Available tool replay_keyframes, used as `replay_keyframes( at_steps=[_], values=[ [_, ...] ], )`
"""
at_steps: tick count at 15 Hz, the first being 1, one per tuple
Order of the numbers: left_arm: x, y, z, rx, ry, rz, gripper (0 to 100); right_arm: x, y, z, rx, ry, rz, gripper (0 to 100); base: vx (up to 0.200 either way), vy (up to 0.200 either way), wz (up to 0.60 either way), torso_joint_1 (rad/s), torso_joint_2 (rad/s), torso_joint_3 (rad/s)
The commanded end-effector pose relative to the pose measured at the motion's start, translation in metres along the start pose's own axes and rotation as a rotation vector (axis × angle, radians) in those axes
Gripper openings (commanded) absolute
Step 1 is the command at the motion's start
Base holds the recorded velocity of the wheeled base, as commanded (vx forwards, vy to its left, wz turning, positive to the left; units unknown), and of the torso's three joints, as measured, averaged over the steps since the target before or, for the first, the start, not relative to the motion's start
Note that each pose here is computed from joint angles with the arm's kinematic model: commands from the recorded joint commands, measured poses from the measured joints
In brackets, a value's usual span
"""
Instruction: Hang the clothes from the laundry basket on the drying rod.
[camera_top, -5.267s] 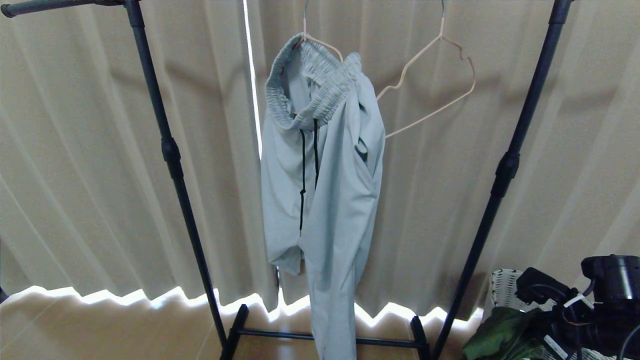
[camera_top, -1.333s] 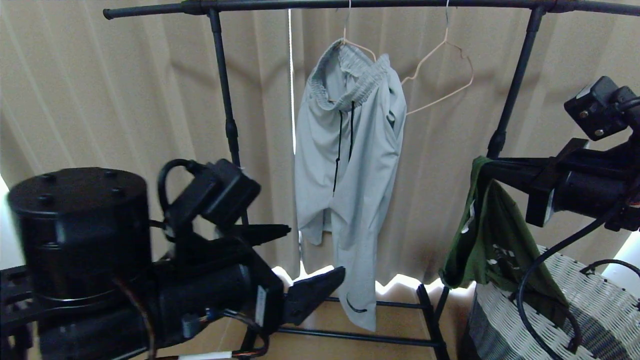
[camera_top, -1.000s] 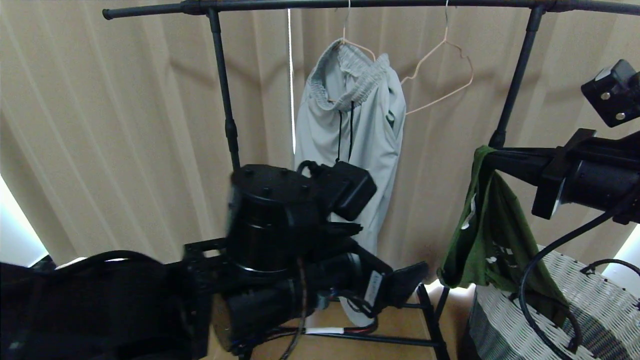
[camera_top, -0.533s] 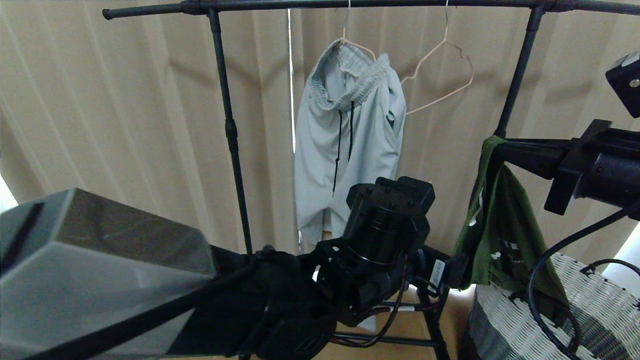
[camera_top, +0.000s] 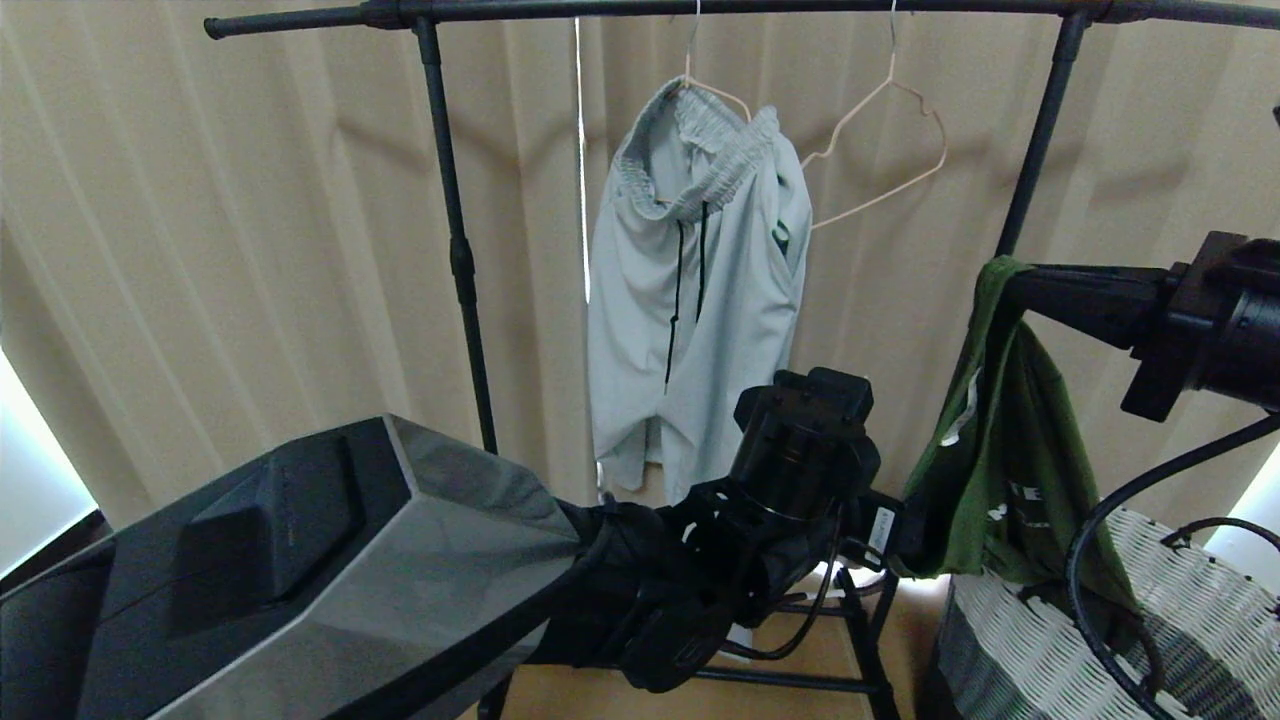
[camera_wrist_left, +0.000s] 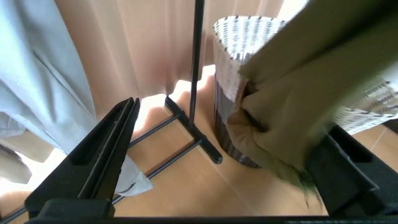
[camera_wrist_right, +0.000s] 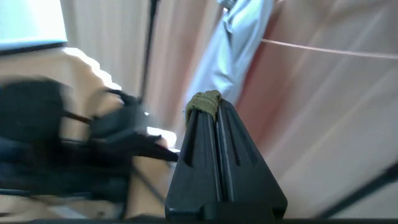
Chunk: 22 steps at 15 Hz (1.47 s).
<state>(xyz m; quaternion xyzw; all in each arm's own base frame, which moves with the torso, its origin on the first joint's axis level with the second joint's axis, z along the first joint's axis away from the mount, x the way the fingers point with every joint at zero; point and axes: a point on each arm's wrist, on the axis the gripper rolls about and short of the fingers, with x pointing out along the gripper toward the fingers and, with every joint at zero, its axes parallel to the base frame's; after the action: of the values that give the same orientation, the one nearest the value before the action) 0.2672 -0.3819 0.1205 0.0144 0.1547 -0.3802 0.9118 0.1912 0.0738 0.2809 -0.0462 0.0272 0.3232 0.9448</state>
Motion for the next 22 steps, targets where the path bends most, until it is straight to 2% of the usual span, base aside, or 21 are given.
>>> replay_keyframes(
  at_steps=[1, 4, 5, 8, 10, 12, 13, 14, 15, 16, 17, 18, 20, 22],
  values=[
    [0.007, 0.003, -0.007, 0.0, 0.014, 0.008, 100, -0.004, 0.001, 0.004, -0.001, -0.017, 0.001, 0, 0.0, 0.0, 0.0, 0.0, 0.0, 0.0],
    [0.007, 0.004, -0.01, 0.002, 0.026, 0.011, 100, -0.003, 0.001, 0.005, -0.001, -0.022, 0.001, 0, 0.0, 0.0, 0.0, 0.0, 0.0, 0.0],
    [0.006, 0.004, -0.01, 0.004, 0.03, 0.012, 0, -0.003, 0.001, 0.006, -0.002, -0.025, -0.001, 0, 0.0, 0.0, 0.0, 0.0, 0.0, 0.0],
    [-0.003, 0.006, -0.018, 0.017, 0.067, 0.019, 0, -0.003, 0.001, 0.007, -0.003, -0.027, -0.001, 0, 0.0, 0.0, 0.0, 0.0, 0.0, 0.0],
    [-0.024, 0.009, -0.016, 0.039, 0.083, 0.02, 0, -0.001, 0.0, 0.006, -0.001, -0.022, -0.001, 0, 0.0, 0.0, 0.0, 0.0, 0.0, 0.0],
    [-0.058, 0.016, -0.006, 0.053, 0.083, 0.042, 0, 0.004, -0.002, 0.003, 0.005, -0.004, -0.001, 0, 0.0, 0.0, 0.0, 0.0, 0.0, 0.0],
    [-0.058, 0.016, -0.006, 0.053, 0.083, 0.042, 0, 0.004, -0.002, 0.003, 0.005, -0.004, -0.001, 0, 0.0, 0.0, 0.0, 0.0, 0.0, 0.0],
    [-0.101, 0.04, 0.014, 0.063, 0.05, 0.084, 0, 0.014, -0.004, -0.005, 0.017, 0.029, 0.001, 0, 0.0, 0.0, 0.0, 0.0, 0.0, 0.0],
    [-0.112, 0.049, 0.021, 0.054, 0.031, 0.105, 0, 0.017, -0.005, -0.007, 0.018, 0.035, 0.0, 0, 0.0, 0.0, 0.0, 0.0, 0.0, 0.0],
    [-0.135, 0.069, 0.036, 0.033, -0.012, 0.159, 0, 0.024, -0.007, -0.01, 0.023, 0.048, 0.001, 0, 0.0, 0.0, 0.0, 0.0, 0.0, 0.0],
    [-0.141, 0.073, 0.04, 0.032, -0.02, 0.17, 0, 0.025, -0.007, -0.01, 0.022, 0.05, 0.001, 0, 0.0, 0.0, 0.0, 0.0, 0.0, 0.0],
    [-0.173, 0.091, 0.057, 0.022, -0.031, 0.226, 0, 0.032, -0.009, -0.011, 0.024, 0.057, 0.004, 0, 0.0, 0.0, 0.0, 0.0, 0.0, 0.0],
    [-0.207, 0.103, 0.08, 0.005, -0.064, 0.277, 0, 0.039, -0.009, -0.005, 0.02, 0.043, 0.014, 0, 0.0, 0.0, 0.0, 0.0, 0.0, 0.0],
    [-0.225, 0.11, 0.095, -0.003, -0.098, 0.31, 0, 0.04, -0.009, -0.001, 0.014, 0.03, 0.015, 0, 0.0, 0.0, 0.0, 0.0, 0.0, 0.0]
  ],
)
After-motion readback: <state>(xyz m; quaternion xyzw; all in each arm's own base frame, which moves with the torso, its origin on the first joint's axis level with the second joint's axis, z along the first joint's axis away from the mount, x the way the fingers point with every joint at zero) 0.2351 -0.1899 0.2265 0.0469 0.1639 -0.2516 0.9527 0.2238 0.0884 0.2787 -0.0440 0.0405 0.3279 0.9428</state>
